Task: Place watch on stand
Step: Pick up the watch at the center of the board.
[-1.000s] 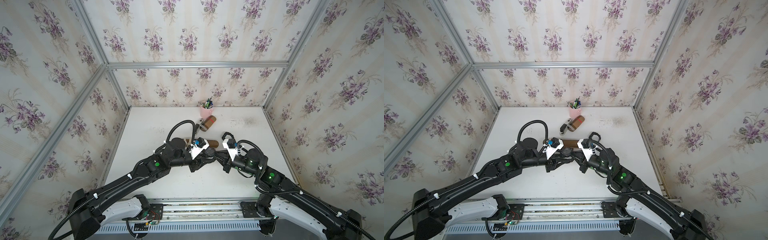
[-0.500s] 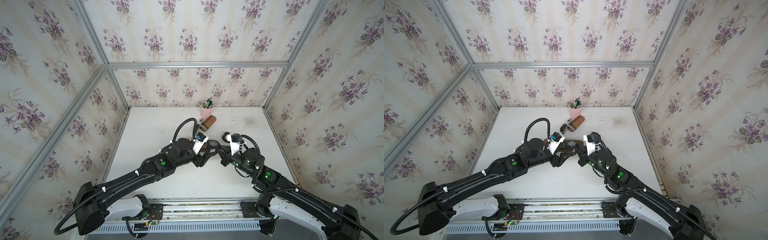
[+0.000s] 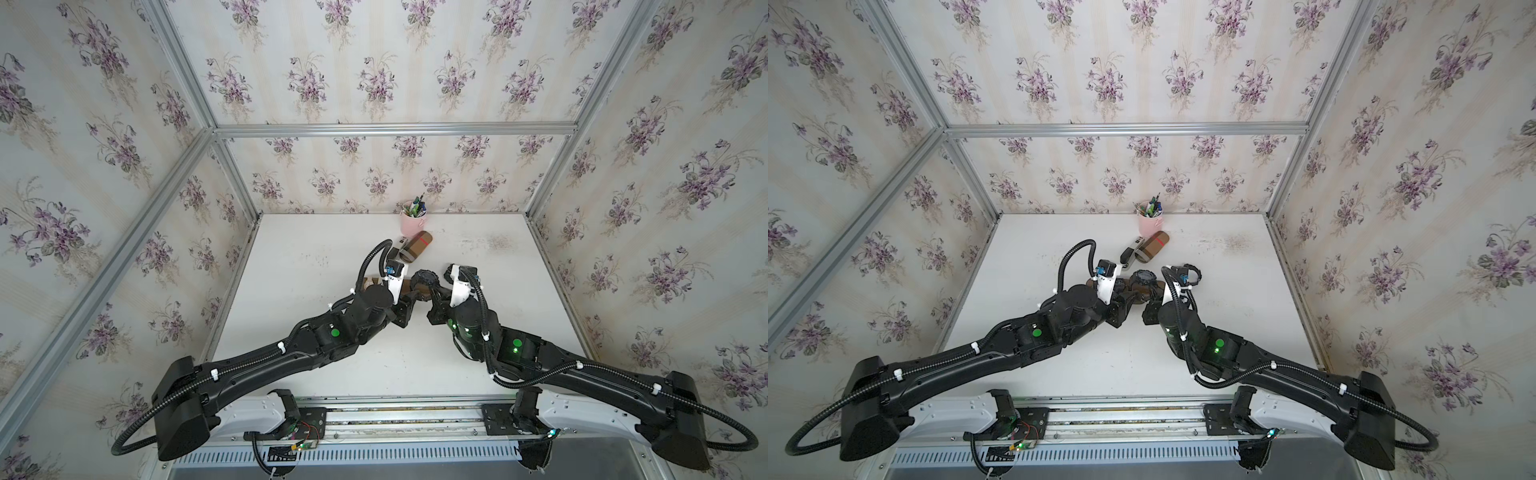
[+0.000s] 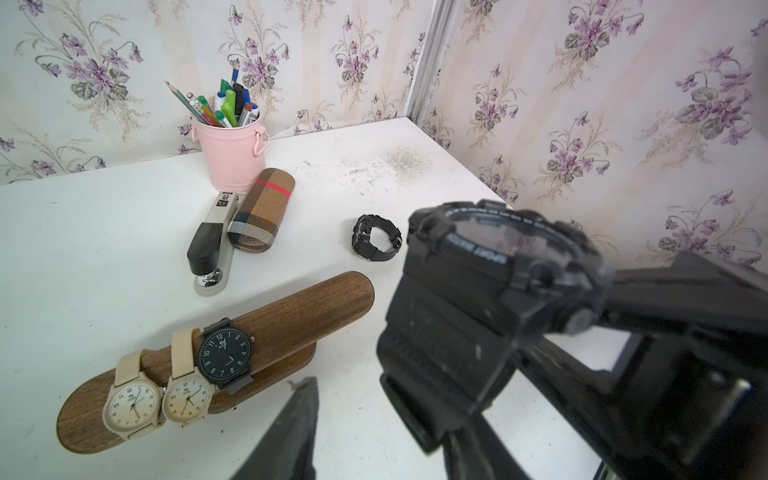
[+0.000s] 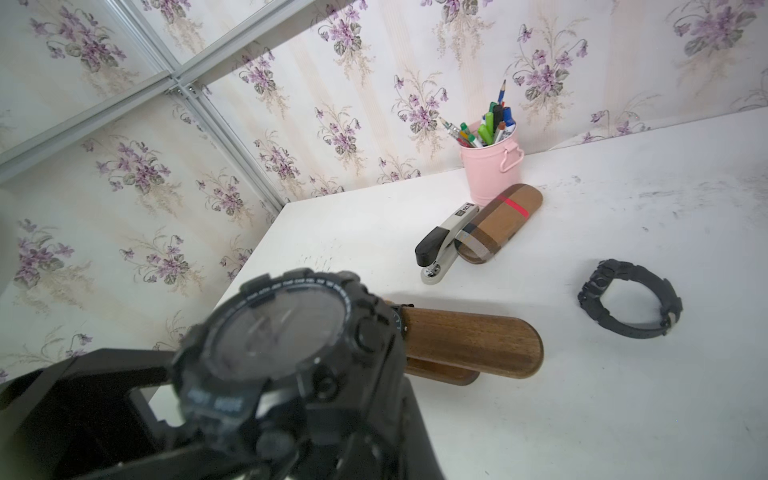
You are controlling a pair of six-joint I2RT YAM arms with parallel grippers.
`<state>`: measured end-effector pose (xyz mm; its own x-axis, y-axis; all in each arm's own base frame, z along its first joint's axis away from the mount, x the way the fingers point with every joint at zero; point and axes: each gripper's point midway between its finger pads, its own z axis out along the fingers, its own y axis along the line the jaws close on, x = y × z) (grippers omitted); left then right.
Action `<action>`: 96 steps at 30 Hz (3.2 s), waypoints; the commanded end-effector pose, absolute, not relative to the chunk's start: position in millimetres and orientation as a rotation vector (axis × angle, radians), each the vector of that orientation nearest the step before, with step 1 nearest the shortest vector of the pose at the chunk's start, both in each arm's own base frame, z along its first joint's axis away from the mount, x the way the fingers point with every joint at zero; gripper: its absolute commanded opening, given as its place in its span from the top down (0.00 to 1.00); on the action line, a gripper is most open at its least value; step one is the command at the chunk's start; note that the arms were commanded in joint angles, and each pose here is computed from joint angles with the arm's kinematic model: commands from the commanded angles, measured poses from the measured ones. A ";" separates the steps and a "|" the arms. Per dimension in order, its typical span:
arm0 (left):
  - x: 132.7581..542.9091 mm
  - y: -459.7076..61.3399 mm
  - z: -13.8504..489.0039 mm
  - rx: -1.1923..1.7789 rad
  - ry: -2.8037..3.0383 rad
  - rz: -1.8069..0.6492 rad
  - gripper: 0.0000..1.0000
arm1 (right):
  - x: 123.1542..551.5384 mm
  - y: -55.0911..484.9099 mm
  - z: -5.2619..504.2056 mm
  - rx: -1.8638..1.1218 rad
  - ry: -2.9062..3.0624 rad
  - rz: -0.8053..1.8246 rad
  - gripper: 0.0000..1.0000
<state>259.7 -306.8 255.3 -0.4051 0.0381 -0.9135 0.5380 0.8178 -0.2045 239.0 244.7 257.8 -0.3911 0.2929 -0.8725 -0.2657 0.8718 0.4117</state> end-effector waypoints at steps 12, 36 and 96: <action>281.1 -288.4 241.0 0.308 1.985 -0.411 0.87 | 236.0 249.4 261.5 0.140 1.853 0.633 0.98; 275.5 -274.7 239.9 0.611 1.920 -0.435 0.98 | 187.0 246.5 282.4 -0.391 1.653 0.735 0.11; 263.1 -269.4 238.9 0.679 1.933 -0.464 0.46 | 227.1 249.2 252.7 -0.401 1.893 0.707 0.67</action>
<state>250.4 -283.9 239.1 -0.3109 0.2982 -0.9025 0.7122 0.7018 -0.0134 222.6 251.7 254.6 -0.3937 0.0214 -0.9190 -0.5659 0.7822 0.2607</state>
